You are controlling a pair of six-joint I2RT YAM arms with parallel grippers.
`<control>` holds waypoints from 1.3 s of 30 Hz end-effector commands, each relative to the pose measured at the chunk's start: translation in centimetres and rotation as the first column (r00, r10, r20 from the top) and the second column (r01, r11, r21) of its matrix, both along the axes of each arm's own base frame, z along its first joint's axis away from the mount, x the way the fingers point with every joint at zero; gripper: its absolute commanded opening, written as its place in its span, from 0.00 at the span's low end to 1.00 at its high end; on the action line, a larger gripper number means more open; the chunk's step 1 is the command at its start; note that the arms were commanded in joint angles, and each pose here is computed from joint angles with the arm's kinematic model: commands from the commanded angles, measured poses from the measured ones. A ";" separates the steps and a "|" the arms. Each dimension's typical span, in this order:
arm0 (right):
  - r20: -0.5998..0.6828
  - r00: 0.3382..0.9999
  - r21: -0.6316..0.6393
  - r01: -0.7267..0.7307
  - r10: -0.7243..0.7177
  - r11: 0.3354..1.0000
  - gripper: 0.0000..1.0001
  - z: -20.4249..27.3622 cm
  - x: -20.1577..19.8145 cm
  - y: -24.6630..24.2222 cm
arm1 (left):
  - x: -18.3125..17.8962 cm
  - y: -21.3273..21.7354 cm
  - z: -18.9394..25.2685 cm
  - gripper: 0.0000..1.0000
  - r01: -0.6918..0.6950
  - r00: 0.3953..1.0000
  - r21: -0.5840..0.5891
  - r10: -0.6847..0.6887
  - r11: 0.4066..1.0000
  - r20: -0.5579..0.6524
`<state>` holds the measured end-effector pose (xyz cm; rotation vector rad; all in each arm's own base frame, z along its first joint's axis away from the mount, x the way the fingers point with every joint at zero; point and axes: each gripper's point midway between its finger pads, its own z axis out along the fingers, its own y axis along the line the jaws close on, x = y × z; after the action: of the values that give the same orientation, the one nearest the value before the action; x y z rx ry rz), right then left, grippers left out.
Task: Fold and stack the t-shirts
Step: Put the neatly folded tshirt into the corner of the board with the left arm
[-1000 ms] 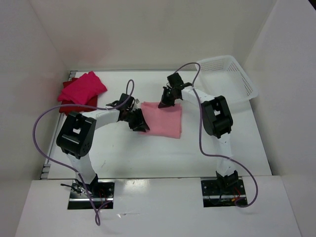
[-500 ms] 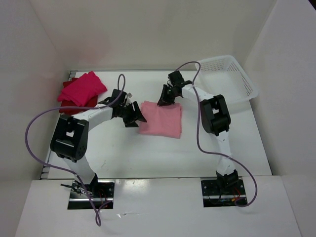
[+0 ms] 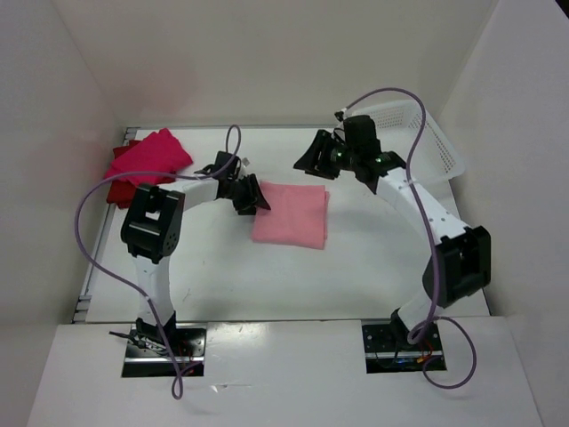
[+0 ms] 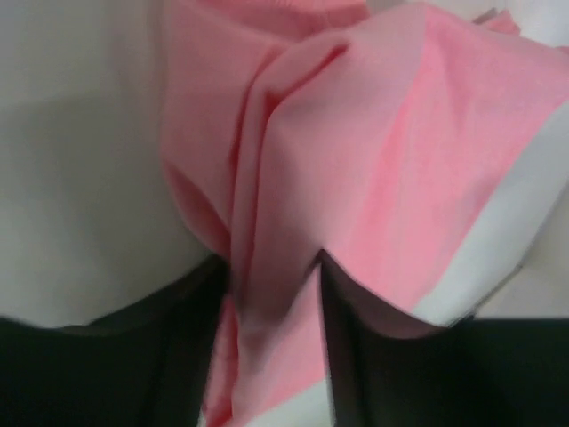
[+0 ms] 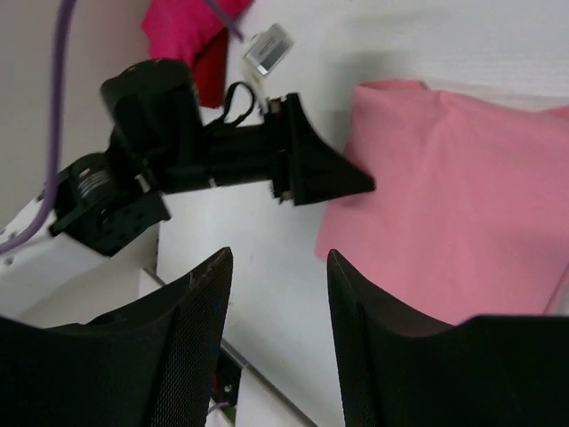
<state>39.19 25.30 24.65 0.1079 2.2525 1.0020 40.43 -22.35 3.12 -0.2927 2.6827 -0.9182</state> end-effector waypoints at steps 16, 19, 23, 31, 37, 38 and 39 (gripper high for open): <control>-0.093 0.978 0.067 0.191 -0.184 0.979 0.53 -2.9 -8.4 -10.8 | 15.1 2.4 18.9 0.00 -0.080 0.913 -0.158 0.136 0.984 0.384; -0.122 0.980 0.064 0.169 -0.160 0.984 0.53 -4.1 -8.9 -10.6 | 16.5 10.1 23.4 0.00 -0.192 0.856 -0.180 0.255 0.965 0.451; -0.126 0.982 0.069 0.148 -0.138 0.987 0.53 -4.5 -9.0 -10.3 | 15.5 20.5 22.4 0.00 -0.381 0.799 -0.224 0.441 0.897 0.409; -0.151 0.985 0.085 0.095 -0.081 0.992 0.55 -5.1 -9.6 -9.7 | 6.2 33.2 12.6 0.92 -0.677 0.669 -0.301 0.732 0.671 0.127; -0.195 0.979 0.084 0.076 -0.058 0.994 0.60 -6.9 -10.7 -9.6 | 0.8 33.3 13.8 0.92 -0.765 0.581 -0.237 0.801 0.599 0.147; -0.206 0.977 0.082 0.077 -0.059 0.994 0.60 -7.4 -10.9 -9.6 | 0.3 33.3 15.1 0.92 -0.771 0.563 -0.236 0.806 0.592 0.182; -0.208 0.976 0.082 0.077 -0.059 0.994 0.64 -7.5 -11.2 -9.6 | -0.2 33.1 15.3 1.00 -0.768 0.567 -0.231 0.802 0.597 0.188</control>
<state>28.54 15.59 17.41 0.3725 2.3728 1.0782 39.99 9.58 12.12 -1.3231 2.0141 -0.7840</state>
